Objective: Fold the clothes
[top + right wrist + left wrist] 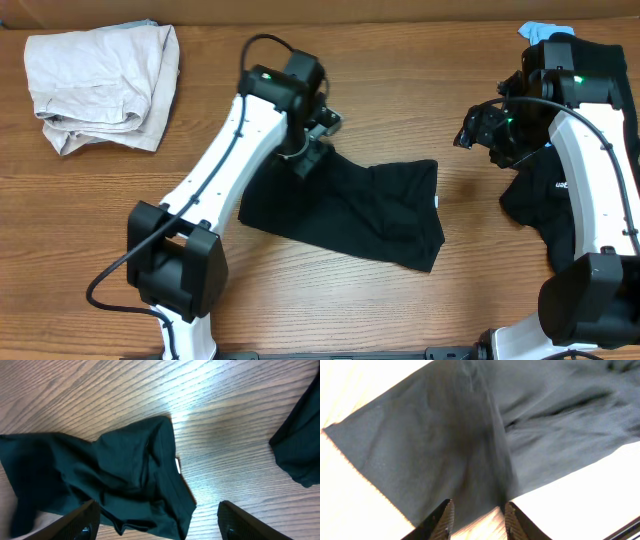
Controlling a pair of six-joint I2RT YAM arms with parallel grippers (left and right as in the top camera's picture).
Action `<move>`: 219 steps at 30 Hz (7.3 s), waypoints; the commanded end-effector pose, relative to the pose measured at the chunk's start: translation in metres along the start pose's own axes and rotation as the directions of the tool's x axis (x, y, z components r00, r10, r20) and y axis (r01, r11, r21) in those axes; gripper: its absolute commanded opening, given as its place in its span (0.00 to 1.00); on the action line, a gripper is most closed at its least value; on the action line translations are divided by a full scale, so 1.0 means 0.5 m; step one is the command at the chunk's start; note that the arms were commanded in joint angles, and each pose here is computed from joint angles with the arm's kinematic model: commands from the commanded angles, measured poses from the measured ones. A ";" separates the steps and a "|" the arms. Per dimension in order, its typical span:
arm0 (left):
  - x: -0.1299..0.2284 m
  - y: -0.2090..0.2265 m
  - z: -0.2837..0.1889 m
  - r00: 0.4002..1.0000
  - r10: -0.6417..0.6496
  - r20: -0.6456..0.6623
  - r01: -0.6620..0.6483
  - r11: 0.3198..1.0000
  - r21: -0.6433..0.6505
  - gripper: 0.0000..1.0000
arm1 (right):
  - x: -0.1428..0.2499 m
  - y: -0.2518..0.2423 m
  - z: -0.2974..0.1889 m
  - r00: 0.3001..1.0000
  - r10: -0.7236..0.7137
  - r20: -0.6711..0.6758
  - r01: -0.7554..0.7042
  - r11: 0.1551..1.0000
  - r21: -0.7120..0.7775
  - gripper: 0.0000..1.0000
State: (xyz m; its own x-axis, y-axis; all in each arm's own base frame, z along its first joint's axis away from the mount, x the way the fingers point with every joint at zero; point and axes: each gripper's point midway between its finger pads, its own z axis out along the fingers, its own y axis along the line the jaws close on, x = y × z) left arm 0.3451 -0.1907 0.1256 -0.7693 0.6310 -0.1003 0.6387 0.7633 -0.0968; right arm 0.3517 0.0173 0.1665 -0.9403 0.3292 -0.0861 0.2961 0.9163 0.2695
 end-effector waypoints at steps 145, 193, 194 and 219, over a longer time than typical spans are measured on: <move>-0.008 -0.063 0.235 0.880 -0.464 0.099 0.455 0.885 0.100 0.34 | 0.008 0.049 -0.031 0.999 -0.016 0.028 0.016 1.000 -0.016 0.91; -0.005 0.796 -0.499 -0.182 -0.596 0.782 0.745 0.435 0.505 0.04 | 0.008 0.050 -0.031 0.999 -0.016 0.029 0.016 1.000 -0.017 0.95; -0.008 0.808 -0.485 -0.183 -0.598 0.781 0.746 0.433 0.506 0.04 | 0.008 0.050 -0.031 0.999 -0.016 0.029 0.016 1.000 -0.017 0.95; 0.262 0.828 -0.202 0.095 -0.870 0.484 0.887 0.295 0.356 1.00 | 0.005 0.051 -0.032 0.999 -0.018 0.035 0.019 1.000 -0.019 0.91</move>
State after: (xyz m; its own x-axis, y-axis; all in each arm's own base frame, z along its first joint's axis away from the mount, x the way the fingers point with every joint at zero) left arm 0.5023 0.2517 0.1380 -0.4774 -0.8126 -0.3342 -0.6880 0.5823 -0.4331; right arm 0.3517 0.0389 0.1803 -0.9420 0.3217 -0.0953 0.2846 0.9166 0.2807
